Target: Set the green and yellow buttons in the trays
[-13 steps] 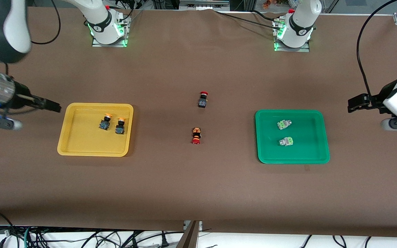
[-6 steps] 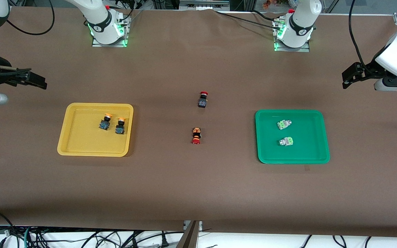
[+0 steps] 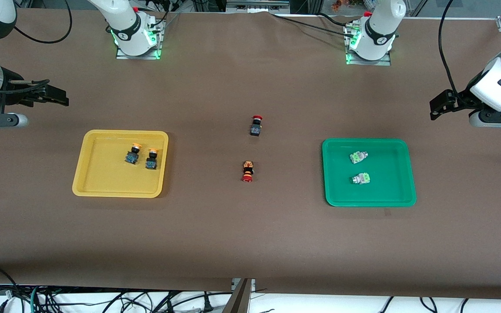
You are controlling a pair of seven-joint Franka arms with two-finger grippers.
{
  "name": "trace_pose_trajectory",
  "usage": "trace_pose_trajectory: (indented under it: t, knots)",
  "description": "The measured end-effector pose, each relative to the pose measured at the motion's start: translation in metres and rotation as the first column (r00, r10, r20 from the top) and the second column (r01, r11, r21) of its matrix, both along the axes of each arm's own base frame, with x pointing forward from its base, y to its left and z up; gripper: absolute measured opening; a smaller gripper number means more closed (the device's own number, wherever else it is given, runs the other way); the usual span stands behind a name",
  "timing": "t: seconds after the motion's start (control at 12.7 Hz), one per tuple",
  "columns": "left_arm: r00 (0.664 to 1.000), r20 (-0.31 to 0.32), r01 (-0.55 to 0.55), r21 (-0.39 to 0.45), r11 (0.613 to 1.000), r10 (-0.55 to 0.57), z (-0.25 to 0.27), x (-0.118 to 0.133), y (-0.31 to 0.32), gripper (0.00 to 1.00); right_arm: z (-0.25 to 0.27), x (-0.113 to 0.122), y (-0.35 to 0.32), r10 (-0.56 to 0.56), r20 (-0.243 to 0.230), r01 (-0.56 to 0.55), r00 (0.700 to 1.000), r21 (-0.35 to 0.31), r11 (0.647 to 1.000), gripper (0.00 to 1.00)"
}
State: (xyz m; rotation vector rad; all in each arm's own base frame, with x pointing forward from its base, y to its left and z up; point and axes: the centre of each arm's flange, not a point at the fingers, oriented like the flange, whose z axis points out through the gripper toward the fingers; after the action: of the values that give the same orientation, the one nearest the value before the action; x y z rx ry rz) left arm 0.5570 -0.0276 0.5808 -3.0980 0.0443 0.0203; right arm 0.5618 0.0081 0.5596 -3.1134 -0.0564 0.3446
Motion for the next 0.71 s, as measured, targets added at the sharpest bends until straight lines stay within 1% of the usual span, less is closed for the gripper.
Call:
trace_pose_trajectory:
  t: [0.24,0.71]
  knots:
    - [1.0,0.002,0.01,0.0,1.0,-0.01,0.006,0.0007,-0.0056,1.0,0.003,0.0038,-0.0052,0.004,0.035,-0.004,0.999,-0.004,1.0,1.0]
    - [1.0,0.0,0.013,0.0,1.0,-0.013,0.0067,0.0002,-0.0077,1.0,0.0035,0.0046,-0.0055,0.01,0.042,-0.01,0.999,-0.005,1.0,1.0]
